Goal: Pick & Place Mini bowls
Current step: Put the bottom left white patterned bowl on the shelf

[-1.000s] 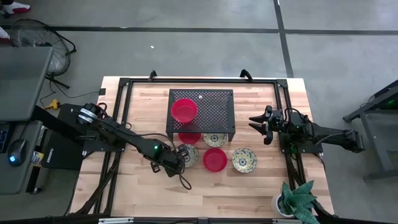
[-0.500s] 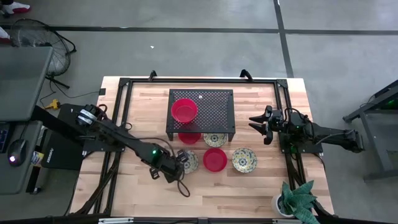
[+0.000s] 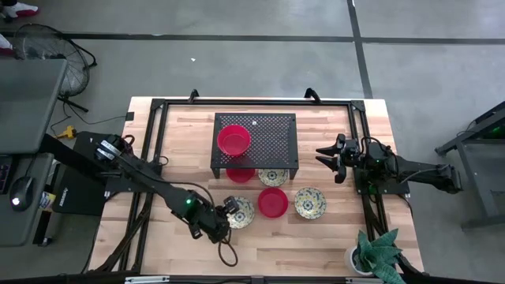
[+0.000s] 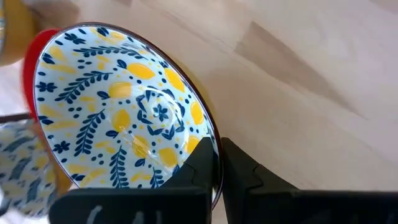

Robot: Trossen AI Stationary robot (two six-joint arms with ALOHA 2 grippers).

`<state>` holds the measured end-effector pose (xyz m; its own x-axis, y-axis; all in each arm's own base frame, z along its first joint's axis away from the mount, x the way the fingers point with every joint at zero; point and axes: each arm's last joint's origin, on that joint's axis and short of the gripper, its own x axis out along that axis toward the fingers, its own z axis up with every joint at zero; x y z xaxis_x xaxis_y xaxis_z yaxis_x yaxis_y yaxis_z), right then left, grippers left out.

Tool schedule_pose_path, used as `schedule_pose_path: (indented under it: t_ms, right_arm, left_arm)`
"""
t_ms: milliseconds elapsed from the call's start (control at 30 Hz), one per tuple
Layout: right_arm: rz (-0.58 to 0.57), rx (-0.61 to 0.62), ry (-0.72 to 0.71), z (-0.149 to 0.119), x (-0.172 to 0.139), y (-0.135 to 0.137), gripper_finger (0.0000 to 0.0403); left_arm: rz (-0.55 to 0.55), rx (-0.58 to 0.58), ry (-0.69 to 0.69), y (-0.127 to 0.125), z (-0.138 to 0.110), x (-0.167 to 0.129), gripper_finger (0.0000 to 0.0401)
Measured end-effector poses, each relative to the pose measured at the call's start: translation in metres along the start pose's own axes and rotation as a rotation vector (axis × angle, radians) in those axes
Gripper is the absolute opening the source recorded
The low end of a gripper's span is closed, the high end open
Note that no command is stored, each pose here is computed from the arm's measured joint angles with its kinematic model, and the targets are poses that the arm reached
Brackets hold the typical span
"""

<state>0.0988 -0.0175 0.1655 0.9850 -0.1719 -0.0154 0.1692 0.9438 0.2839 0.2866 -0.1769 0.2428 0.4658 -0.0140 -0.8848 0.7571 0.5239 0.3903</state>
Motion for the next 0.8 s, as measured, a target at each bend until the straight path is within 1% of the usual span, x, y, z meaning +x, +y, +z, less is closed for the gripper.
schedule_pose_path:
  t_ms: [267,433,633,733,800]
  right_arm:
    - [0.000,0.000,0.000,0.000,0.000,0.000,0.0138]
    - [0.000,0.000,0.000,0.000,0.000,0.000,0.0138]
    - [0.000,0.000,0.000,0.000,0.000,0.000,0.0138]
    - [0.000,0.000,0.000,0.000,0.000,0.000,0.0138]
    - [0.000,0.000,0.000,0.000,0.000,0.000,0.0138]
  left_arm:
    - [0.062,-0.092,0.004,0.019,0.016,-0.033,0.0002]
    - [0.060,-0.132,0.066,0.036,0.026,-0.038,0.0002]
    - [0.051,-0.168,0.096,0.059,0.039,-0.042,0.0002]
    - [0.073,-0.197,0.102,0.074,0.044,-0.045,0.0002]
    - [0.088,-0.199,0.125,0.080,0.045,-0.048,0.0002]
